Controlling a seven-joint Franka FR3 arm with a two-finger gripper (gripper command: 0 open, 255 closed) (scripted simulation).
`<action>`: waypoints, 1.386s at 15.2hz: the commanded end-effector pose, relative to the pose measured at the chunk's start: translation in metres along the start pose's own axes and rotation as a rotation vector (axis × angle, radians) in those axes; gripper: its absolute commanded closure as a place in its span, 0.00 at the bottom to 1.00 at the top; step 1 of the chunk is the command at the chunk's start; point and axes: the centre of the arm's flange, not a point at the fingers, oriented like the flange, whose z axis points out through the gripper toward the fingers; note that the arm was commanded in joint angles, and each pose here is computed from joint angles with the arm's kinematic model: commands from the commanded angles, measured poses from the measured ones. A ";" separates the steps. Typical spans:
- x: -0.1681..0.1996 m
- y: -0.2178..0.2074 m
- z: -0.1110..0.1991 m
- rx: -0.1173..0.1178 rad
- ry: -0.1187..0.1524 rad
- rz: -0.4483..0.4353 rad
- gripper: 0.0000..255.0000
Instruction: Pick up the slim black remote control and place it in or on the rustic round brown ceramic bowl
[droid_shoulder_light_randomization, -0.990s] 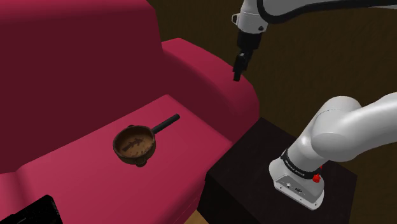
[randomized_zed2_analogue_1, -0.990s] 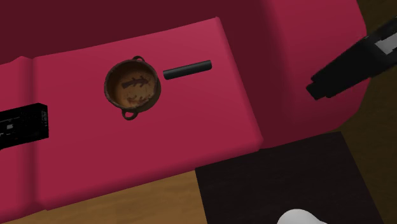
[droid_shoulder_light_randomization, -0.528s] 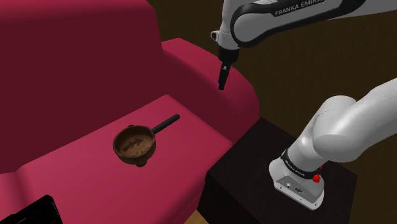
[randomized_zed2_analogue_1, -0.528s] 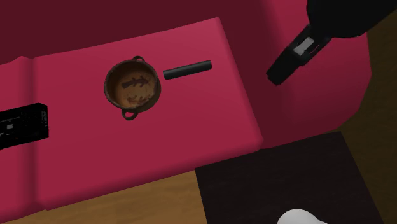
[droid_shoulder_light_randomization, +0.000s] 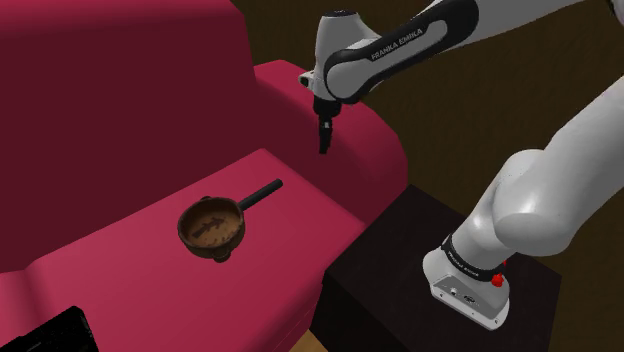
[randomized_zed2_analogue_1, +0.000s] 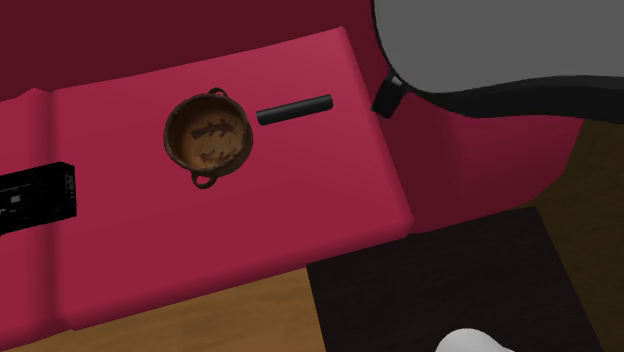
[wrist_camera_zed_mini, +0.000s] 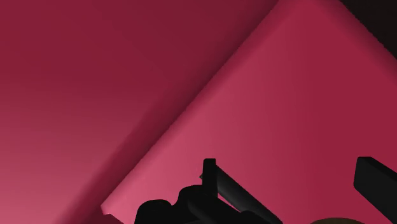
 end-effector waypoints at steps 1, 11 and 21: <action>0.018 0.001 0.020 -0.005 0.008 -0.068 0.00; 0.109 0.000 0.111 -0.028 0.040 -0.395 0.00; 0.197 -0.028 0.199 -0.051 0.072 -0.721 0.00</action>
